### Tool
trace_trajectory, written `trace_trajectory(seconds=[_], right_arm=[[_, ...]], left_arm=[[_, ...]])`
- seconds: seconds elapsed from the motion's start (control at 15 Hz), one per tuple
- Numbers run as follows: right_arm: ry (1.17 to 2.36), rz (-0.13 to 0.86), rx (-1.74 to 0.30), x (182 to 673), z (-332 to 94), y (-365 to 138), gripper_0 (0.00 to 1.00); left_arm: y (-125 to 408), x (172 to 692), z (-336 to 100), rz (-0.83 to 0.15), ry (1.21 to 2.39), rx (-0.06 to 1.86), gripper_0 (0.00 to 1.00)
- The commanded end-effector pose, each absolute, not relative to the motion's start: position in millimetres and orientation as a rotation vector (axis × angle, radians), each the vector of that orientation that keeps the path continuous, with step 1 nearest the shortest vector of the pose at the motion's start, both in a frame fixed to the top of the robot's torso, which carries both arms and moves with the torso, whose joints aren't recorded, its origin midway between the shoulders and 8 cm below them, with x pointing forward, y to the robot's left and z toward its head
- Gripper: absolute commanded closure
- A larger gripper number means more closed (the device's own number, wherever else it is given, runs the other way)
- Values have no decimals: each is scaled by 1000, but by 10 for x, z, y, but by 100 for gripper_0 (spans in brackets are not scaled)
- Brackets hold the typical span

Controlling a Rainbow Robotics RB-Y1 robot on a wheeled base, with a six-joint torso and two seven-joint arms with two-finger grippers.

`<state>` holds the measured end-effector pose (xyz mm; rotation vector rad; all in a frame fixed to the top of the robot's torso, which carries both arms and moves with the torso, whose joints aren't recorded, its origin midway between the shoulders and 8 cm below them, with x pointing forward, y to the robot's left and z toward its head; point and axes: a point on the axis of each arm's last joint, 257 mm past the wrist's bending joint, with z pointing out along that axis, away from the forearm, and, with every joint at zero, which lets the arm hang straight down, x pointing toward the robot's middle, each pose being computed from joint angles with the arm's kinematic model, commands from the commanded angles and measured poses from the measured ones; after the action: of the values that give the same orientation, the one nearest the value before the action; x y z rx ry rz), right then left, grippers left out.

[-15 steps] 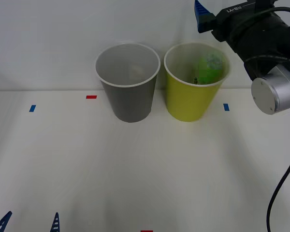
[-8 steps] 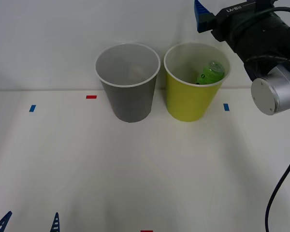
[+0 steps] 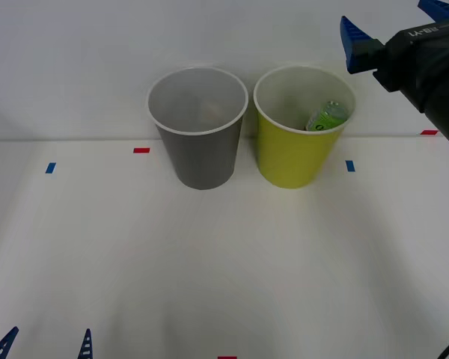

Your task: Put cans in the gray bin and PET bottles in the light green bin.

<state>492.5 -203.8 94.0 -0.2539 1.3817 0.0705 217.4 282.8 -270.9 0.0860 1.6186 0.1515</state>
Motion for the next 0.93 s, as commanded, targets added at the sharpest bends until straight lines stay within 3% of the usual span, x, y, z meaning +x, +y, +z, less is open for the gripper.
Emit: trace_trajectory(seconds=[0.07,0.47,0.73,0.93], right_arm=[[1374,65,-167,4554,916,-2281,0],[1476,-13,31,4319,365,-2895,0],[1548,1,126,4166,-122,-3068,0],[1585,38,119,4144,-232,-3027,0]], left_arm=[[2828,2174,-2709,152,1619,86,0],[2828,2174,-2709,152,1619,86,0],[2828,2174,-2709,152,1619,86,0],[2828,2174,-2709,152,1619,86,0]])
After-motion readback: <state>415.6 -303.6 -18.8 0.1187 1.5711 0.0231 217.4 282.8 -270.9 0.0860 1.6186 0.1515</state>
